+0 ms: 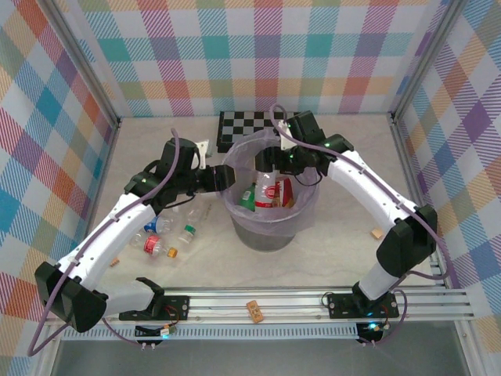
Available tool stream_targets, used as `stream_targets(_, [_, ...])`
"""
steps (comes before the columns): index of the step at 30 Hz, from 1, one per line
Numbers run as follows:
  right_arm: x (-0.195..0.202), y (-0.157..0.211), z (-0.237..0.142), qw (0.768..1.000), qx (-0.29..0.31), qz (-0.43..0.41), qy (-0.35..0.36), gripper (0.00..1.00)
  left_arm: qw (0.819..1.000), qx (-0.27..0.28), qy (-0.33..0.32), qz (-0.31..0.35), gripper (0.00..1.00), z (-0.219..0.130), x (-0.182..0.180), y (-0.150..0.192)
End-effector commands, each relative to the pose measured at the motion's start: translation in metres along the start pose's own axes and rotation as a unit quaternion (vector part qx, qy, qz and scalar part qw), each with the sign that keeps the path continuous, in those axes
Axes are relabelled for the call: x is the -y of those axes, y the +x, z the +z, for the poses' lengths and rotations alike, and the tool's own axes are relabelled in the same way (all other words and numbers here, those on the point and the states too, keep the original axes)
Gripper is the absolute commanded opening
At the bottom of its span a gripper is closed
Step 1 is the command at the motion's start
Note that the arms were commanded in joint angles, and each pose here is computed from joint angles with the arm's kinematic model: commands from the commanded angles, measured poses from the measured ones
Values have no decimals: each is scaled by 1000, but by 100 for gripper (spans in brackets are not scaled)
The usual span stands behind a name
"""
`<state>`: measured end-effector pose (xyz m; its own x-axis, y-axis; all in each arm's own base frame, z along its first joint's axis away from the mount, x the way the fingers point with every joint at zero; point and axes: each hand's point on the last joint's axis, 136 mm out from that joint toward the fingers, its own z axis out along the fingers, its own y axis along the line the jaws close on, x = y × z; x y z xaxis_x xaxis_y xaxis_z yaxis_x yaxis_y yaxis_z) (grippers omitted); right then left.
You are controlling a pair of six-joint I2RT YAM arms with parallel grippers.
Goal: Put the plastic bottles in the bin
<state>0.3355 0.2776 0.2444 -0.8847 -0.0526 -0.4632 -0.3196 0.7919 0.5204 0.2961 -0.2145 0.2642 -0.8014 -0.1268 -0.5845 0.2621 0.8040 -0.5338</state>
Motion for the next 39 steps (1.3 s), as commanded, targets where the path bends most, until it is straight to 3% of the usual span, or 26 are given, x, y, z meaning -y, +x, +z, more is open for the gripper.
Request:
stream_targets(1, [-7, -2, -36, 999, 19, -21, 21, 75, 1000, -1, 15, 10, 64, 2, 9, 0])
stream_targets(4, [-4, -1, -52, 998, 24, -34, 42, 73, 1000, 1, 15, 10, 63, 4, 9, -1])
stream_targets(7, [-9, 4, -50, 998, 11, -45, 38, 65, 1000, -4, 18, 9, 62, 8, 10, 1])
stream_targets(12, [-27, 15, -19, 998, -27, -62, 18, 51, 1000, -11, 20, 10, 62, 14, 15, 3])
stream_targets(19, [-25, 39, 29, 997, -64, -42, 12, 42, 1000, -5, 25, 10, 60, 9, 18, 4])
stream_targets(24, [-23, 46, 39, 997, -65, -28, 3, 41, 1000, -6, 26, 10, 60, 10, 19, 5])
stream_targets(29, [-33, 31, 16, 998, -36, -50, 3, 41, 1000, -5, 30, 8, 59, 12, 20, 3])
stream_targets(39, [-39, -2, -84, 996, 55, -72, -2, 47, 998, -20, 47, 23, 59, 26, 40, 2])
